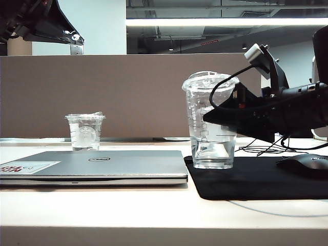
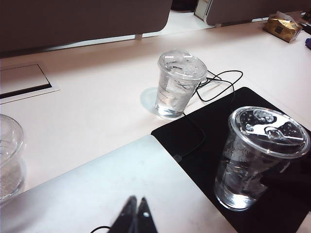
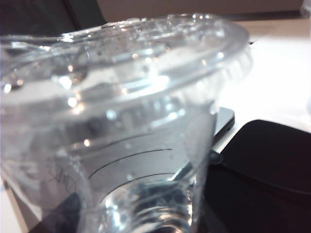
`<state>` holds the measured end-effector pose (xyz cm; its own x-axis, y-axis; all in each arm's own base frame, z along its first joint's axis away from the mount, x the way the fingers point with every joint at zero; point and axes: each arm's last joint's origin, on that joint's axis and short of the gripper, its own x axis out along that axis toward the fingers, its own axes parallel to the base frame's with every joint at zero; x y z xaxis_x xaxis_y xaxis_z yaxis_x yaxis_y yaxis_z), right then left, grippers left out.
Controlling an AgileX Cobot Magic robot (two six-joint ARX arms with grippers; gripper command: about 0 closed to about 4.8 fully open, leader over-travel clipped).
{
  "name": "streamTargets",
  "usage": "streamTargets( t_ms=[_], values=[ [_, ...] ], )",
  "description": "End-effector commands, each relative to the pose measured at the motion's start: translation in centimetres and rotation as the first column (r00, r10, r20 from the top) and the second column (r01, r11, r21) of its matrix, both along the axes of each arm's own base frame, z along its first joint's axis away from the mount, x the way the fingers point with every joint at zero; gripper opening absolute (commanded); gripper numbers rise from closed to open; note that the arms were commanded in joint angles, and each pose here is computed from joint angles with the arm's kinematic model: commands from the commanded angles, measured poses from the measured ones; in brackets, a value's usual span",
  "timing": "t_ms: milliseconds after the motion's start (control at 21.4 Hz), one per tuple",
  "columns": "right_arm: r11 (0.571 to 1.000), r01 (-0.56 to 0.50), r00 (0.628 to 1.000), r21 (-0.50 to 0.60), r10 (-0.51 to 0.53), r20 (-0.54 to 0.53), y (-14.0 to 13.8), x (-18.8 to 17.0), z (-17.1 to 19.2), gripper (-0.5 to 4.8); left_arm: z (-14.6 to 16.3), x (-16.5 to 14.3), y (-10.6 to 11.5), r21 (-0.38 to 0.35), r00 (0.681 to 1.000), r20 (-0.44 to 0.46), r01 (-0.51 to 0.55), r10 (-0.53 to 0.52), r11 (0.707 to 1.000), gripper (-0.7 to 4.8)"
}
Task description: Pick up the coffee cup on the middle and place it on the right side of the laptop.
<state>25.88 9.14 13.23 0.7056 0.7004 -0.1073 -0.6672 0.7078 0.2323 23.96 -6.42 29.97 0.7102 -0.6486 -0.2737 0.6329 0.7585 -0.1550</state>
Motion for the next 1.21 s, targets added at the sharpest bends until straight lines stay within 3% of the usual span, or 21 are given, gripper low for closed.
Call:
streamTargets(
  t_ms=[47,420,1027,1074,1167,1214],
  values=[
    [0.999,0.04,0.996,-0.013,-0.038,0.08,0.0,0.2,0.7,3.05,0.2,0.0,0.0,-0.006,1.0,0.009,0.003,-0.003,1.0,-0.05],
    [0.994,0.073,0.99,-0.085,-0.062,0.124,-0.1,0.4,0.5,3.05,0.2,0.0,0.0,-0.006,1.0,0.008,0.003,-0.003,1.0,-0.05],
    [0.994,0.053,0.996,-0.092,-0.045,0.083,0.2,1.1,-0.7,3.11,0.2,0.0,0.0,-0.006,1.0,0.008,0.003,-0.003,1.0,-0.05],
    [0.994,0.052,0.996,-0.092,-0.045,0.082,0.2,1.1,-0.7,3.38,0.2,0.0,0.0,-0.006,1.0,0.008,0.003,-0.003,1.0,-0.05],
    [0.995,0.051,0.996,-0.091,-0.043,0.084,0.2,1.1,-0.7,4.79,0.2,0.0,0.0,-0.006,1.0,0.008,0.003,-0.003,1.0,-0.05],
    [0.994,0.055,0.995,-0.091,-0.047,0.086,0.2,1.1,-0.7,4.79,0.2,0.0,0.0,-0.006,1.0,0.009,0.003,-0.003,1.0,-0.05]
  ],
)
